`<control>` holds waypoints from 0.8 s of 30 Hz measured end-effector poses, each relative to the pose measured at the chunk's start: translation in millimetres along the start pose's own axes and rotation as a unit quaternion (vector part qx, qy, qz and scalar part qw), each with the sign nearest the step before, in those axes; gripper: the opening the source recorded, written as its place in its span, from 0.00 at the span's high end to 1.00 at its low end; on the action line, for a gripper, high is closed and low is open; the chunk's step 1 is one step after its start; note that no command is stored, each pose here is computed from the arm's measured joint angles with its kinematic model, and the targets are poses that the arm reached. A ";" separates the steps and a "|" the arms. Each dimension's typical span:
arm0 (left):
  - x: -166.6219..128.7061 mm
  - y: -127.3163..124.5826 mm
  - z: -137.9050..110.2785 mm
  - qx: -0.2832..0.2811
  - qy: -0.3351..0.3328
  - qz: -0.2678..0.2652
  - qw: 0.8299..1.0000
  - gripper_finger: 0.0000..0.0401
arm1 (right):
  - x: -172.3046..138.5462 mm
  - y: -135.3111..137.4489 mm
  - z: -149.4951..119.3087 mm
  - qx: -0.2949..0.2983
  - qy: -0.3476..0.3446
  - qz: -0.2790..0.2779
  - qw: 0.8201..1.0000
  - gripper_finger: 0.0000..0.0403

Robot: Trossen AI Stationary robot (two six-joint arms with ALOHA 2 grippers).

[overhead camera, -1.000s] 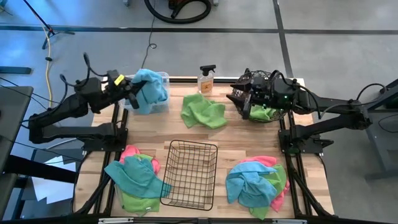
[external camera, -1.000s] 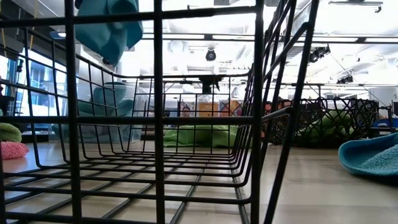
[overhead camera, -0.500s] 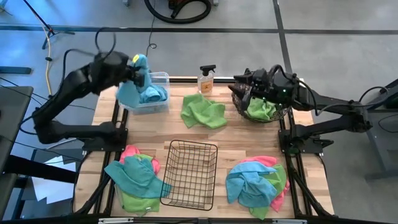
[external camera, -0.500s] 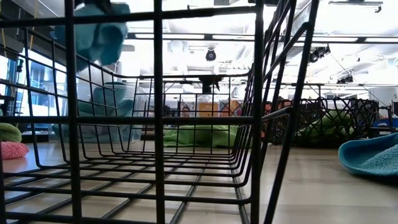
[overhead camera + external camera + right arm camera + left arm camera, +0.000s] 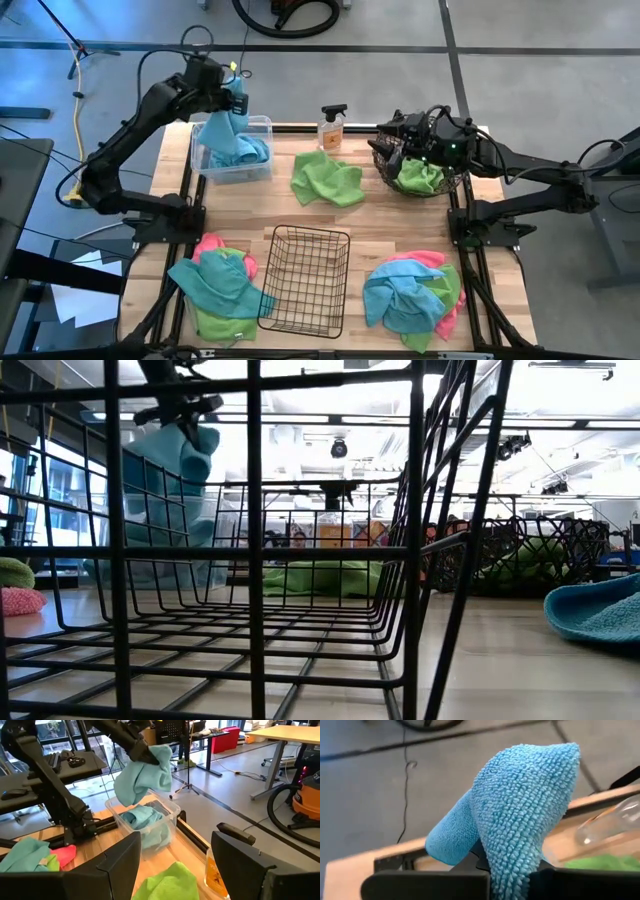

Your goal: Sort microfiber towel by color & place in baskets

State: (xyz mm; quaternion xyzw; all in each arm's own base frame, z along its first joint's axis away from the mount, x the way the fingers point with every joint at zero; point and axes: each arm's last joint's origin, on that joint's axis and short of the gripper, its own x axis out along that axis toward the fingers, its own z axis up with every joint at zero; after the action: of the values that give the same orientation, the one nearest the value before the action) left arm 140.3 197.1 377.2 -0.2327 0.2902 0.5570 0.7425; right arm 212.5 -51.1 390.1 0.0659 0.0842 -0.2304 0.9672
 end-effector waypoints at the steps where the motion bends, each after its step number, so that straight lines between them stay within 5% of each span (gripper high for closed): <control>1: 1.7 -0.6 -2.2 -0.001 0.009 0.007 1.000 1.00 | 0.0 0.0 -0.1 0.000 0.001 0.000 1.000 0.40; 8: 20.7 -2.9 -46.1 -0.038 0.040 0.052 0.997 1.00 | 0.0 0.2 -0.1 -0.005 0.001 0.003 1.000 0.40; 17: 47.8 -12.4 -102.7 -0.088 0.082 0.038 0.992 1.00 | 0.0 0.2 -0.2 -0.005 0.001 0.002 1.000 0.40; 24: 49.8 -14.1 -105.2 -0.089 0.174 -0.044 0.980 1.00 | 0.2 0.2 -0.3 -0.006 0.002 0.002 1.000 0.40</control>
State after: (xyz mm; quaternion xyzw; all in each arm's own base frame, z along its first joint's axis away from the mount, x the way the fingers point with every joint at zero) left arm 146.4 157.4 267.0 -0.4032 0.3536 0.4983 0.6812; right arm 212.8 -51.0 389.8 0.0610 0.0870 -0.2278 0.9679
